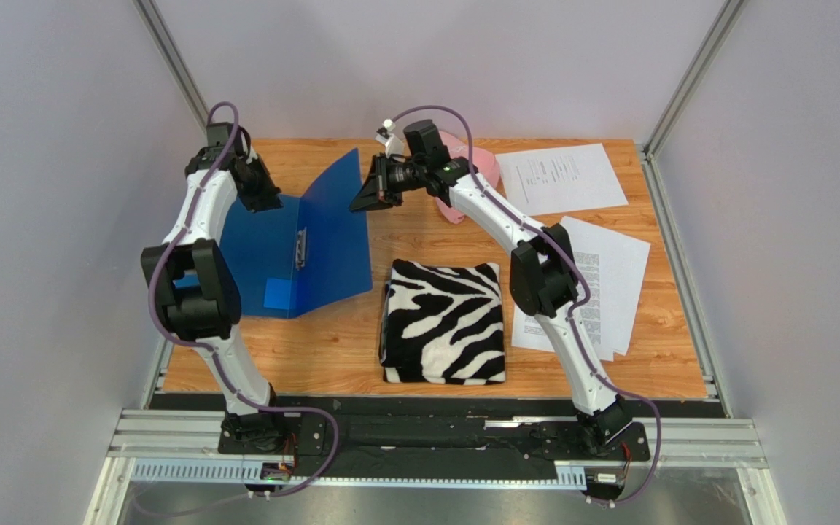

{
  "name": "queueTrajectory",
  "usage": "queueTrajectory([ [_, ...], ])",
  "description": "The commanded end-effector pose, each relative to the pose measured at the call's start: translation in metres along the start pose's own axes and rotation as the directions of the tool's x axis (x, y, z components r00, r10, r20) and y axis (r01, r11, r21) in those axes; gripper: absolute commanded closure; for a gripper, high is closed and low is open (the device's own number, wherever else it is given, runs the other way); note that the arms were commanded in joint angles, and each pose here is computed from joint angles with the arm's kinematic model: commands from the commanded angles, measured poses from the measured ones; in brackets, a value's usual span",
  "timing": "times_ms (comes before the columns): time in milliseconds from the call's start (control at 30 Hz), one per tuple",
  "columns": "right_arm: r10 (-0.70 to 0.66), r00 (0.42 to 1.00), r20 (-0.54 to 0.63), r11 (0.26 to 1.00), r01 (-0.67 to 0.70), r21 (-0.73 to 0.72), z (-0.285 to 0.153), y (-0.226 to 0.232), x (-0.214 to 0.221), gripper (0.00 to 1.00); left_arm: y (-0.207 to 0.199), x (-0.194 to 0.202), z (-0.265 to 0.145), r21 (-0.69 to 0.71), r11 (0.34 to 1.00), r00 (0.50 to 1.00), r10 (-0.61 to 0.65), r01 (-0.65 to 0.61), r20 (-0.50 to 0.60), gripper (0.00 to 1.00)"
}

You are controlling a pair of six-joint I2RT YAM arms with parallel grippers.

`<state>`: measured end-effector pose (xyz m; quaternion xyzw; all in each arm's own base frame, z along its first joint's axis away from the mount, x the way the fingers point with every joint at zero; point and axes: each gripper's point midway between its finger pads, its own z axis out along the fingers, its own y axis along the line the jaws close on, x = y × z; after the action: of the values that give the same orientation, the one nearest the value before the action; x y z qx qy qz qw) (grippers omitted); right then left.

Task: Put the files into the folder
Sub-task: Open the folder at the center of the board.

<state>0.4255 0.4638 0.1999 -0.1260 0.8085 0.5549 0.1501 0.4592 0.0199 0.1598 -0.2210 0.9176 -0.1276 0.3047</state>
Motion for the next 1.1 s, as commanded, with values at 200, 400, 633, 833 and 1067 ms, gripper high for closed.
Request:
queueTrajectory([
  [200, -0.176, 0.984, 0.022, 0.974, 0.178, -0.138, -0.003, -0.033, -0.028, 1.0, 0.054, 0.0, 0.049, -0.176, 0.984, 0.998, 0.014, -0.024, -0.061, 1.0],
  [400, -0.238, 0.968, 0.082, 0.961, 0.247, -0.12, 0.011, -0.062, -0.044, 1.0, 0.081, 0.012, 0.059, -0.252, 0.965, 0.994, 0.04, -0.065, -0.106, 1.0],
  [633, -0.326, 0.935, 0.143, 0.936, 0.34, -0.093, 0.019, -0.073, -0.055, 1.0, 0.113, 0.039, 0.072, -0.32, 0.945, 0.983, 0.004, -0.064, -0.185, 1.0],
  [833, -0.36, 0.919, 0.161, 0.929, 0.369, -0.024, 0.02, -0.09, -0.061, 0.98, 0.129, 0.054, 0.076, -0.347, 0.937, 0.97, -0.049, -0.038, -0.237, 1.0],
  [1067, -0.366, 0.893, 0.261, 0.93, 0.358, 0.081, 0.027, -0.114, -0.086, 0.89, 0.119, 0.06, 0.078, -0.288, 0.957, 0.96, -0.11, 0.033, -0.257, 1.0],
])
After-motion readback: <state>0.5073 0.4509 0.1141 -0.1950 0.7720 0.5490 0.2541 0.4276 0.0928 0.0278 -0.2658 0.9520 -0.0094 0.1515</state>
